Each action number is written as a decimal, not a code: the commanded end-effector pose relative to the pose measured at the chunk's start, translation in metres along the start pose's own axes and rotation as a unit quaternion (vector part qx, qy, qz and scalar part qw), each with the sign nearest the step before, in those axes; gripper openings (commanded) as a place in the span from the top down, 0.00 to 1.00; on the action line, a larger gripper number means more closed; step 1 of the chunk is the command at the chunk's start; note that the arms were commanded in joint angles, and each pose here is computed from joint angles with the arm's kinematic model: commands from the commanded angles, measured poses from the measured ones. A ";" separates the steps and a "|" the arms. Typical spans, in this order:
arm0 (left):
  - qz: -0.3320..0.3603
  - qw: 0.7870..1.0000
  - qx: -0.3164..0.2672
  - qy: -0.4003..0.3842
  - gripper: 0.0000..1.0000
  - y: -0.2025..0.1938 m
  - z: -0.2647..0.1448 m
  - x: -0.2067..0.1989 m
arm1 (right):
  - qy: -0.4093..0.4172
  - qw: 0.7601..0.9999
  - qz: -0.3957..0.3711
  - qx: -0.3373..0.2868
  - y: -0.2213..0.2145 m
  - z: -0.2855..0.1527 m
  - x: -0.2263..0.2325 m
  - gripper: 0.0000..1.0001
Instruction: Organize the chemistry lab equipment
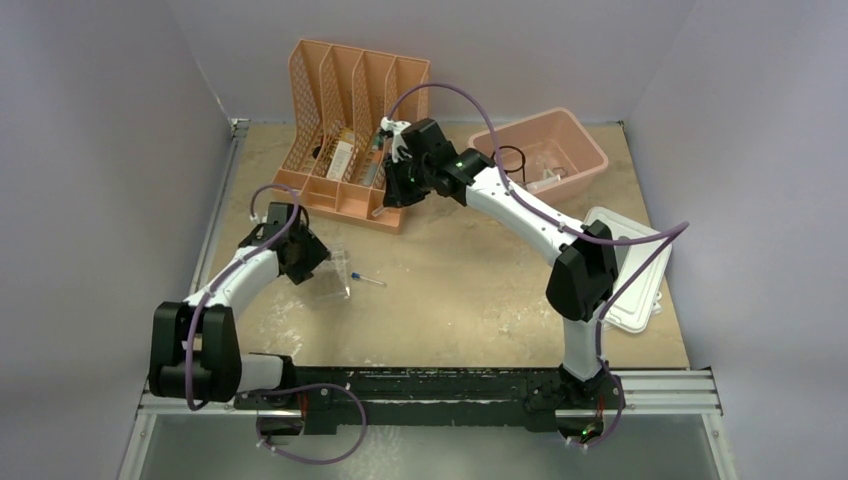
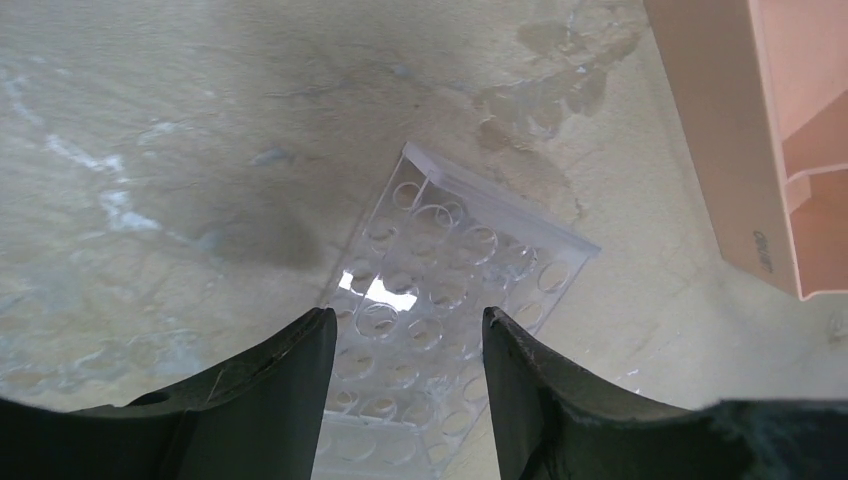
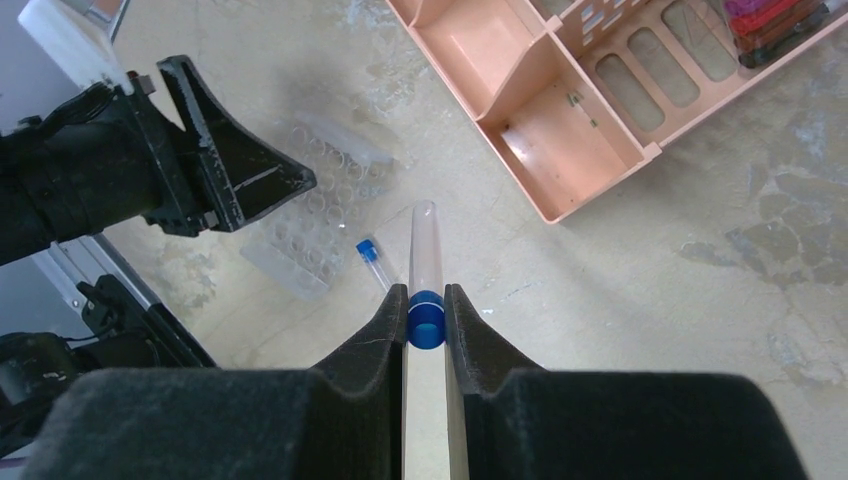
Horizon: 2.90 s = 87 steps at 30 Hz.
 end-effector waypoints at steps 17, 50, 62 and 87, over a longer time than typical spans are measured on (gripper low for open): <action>0.046 0.996 -0.077 0.019 0.41 0.055 -0.027 -0.030 | -0.048 0.991 -0.102 0.072 0.000 0.025 0.036 0.91; -0.070 0.996 -0.052 0.014 0.48 0.039 -0.021 0.004 | -0.031 0.986 -0.155 0.056 -0.027 0.094 0.057 0.93; -0.062 0.997 0.030 -0.019 0.59 0.025 0.024 -0.003 | -0.041 0.984 -0.157 0.079 -0.039 0.094 0.051 0.93; -0.036 0.996 0.072 -0.049 0.56 0.037 0.047 -0.022 | -0.105 0.971 -0.173 0.130 -0.048 0.099 0.035 0.85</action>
Point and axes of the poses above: each gripper's point midway between its finger pads, its own z axis out along the fingers, its own x axis along the line the jaws close on, y = z × x, the point moved 9 cm from there along -z, back along the fingers, and after that the axes turned 2 degrees about z, right-handed, at the moved point
